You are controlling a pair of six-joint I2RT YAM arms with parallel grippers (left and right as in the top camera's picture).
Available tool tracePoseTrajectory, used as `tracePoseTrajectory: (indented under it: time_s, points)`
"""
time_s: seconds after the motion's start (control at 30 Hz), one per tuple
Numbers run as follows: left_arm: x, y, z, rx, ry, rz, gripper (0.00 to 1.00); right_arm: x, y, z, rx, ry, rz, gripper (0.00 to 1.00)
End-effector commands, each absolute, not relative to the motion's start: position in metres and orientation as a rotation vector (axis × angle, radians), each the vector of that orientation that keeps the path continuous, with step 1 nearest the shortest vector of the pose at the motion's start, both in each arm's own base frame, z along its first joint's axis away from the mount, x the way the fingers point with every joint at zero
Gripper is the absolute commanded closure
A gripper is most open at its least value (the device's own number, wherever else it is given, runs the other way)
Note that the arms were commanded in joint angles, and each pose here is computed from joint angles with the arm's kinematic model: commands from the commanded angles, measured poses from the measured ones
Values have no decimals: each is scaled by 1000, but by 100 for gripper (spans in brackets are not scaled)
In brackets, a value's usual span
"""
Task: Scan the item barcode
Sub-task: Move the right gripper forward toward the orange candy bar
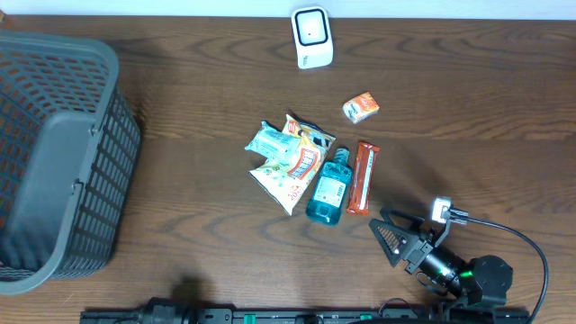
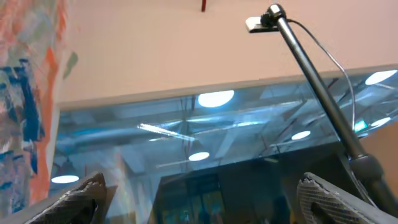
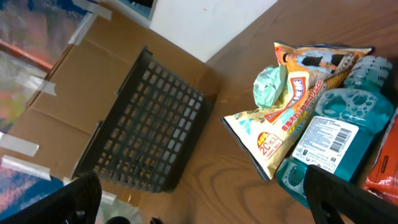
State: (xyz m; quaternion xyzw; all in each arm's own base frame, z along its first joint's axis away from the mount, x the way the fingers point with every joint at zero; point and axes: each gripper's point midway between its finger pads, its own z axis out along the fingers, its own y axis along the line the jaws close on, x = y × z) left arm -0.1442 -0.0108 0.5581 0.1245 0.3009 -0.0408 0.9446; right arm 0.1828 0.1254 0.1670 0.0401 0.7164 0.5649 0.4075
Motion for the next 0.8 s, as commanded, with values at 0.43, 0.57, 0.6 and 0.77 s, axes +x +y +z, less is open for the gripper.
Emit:
tracePoseTrajectory:
  time_s: [0.43, 0.57, 0.6, 0.77]
  points:
    - [-41, 47, 545, -136, 744, 64, 2, 202, 61, 151, 387, 2133, 787, 1]
    - [-8, 49, 536, -171, 750, 78, 2, 213, 37, 168, 495, 2200, 622, 1]
    - [0, 47, 533, -170, 751, 78, 2, 218, 36, 171, 506, 2219, 619, 1]
    - [36, 44, 518, -180, 739, 79, 2, 236, 41, 166, 503, 2349, 561, 3]
